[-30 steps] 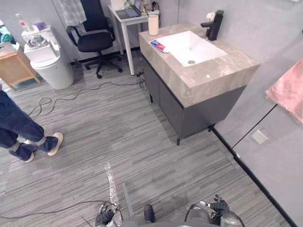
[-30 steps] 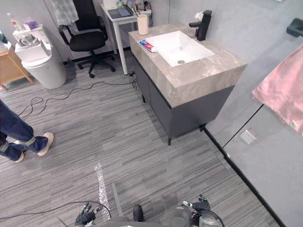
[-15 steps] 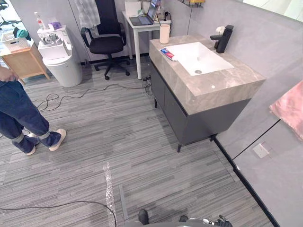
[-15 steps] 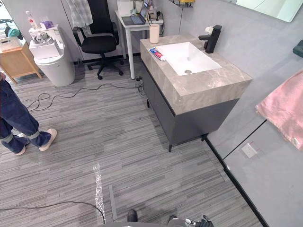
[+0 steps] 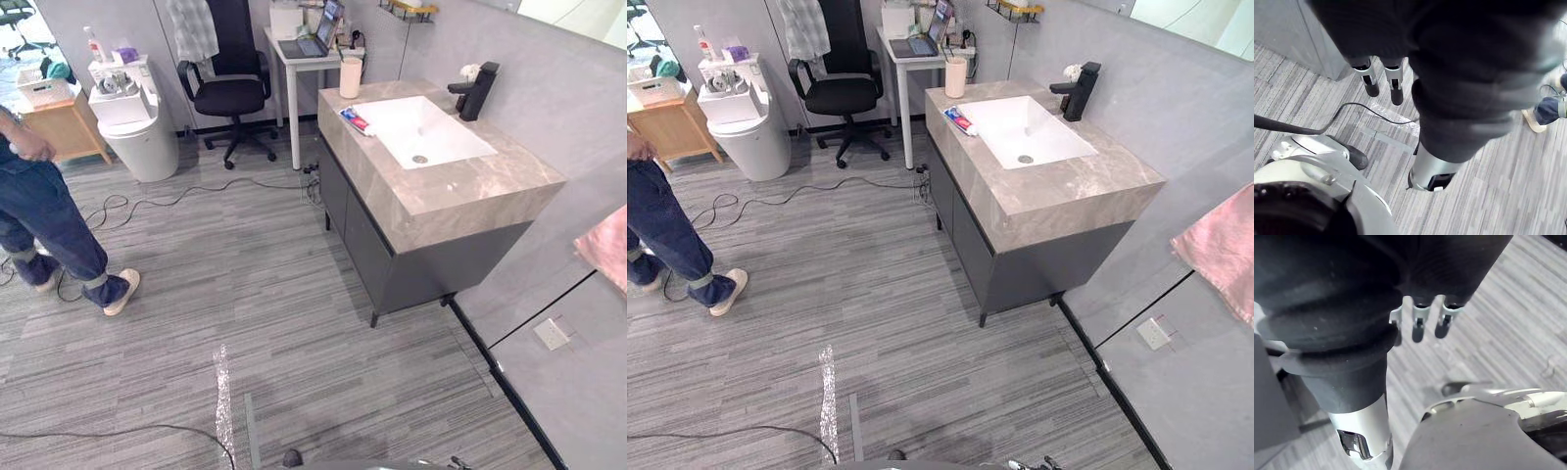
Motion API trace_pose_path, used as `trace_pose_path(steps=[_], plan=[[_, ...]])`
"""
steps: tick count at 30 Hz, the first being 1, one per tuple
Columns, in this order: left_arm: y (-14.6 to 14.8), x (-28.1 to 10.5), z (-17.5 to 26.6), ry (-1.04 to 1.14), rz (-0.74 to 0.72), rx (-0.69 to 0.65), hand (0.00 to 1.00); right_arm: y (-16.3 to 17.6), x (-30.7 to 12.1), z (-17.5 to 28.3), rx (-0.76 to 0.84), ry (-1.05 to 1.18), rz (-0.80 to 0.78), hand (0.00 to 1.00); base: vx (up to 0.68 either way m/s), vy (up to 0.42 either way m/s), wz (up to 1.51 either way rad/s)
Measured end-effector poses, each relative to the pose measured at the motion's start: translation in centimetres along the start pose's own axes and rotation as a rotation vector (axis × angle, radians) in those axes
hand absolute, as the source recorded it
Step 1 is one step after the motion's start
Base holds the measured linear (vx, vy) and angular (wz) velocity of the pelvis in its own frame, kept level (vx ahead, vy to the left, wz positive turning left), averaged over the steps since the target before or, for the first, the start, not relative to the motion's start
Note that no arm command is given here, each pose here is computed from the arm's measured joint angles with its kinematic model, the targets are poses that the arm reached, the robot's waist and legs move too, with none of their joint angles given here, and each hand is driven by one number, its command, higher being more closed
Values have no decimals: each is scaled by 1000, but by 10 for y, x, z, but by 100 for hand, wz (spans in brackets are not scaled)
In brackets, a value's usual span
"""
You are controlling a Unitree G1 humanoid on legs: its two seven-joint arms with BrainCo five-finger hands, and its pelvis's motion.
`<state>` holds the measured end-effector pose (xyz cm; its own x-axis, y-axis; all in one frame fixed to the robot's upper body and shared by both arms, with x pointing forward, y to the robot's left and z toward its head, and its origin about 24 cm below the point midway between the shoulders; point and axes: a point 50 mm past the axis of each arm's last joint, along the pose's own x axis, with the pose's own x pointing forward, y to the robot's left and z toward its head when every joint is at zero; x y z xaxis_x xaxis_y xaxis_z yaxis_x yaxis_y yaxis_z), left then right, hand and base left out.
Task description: Organize washtable
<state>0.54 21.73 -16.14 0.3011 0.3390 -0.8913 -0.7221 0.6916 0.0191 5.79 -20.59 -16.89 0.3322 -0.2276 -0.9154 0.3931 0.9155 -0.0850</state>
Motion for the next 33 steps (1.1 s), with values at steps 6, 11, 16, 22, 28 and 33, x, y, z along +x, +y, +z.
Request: trace_pose_path(steps=[6,11,16,22,28,33], plan=[[0,1,6,-33,41,-144,0,0,-1,4,1,-31,11,0,-49,98,18],[24,-2,7,-52,153,-264,0,0,-1,4,-59,-27,11,0,196,395,39],[50,-7,-1,-29,255,-288,0,20,3,17,-69,-38,59,0,261,360,-16],[35,-2,8,-37,155,-117,0,29,2,19,4,-60,73,0,243,257,-6],[31,1,21,-76,120,-31,0,31,2,25,12,-93,77,0,306,59,34],[15,-3,0,-20,74,4,0,35,3,34,18,-121,81,0,412,-136,26]])
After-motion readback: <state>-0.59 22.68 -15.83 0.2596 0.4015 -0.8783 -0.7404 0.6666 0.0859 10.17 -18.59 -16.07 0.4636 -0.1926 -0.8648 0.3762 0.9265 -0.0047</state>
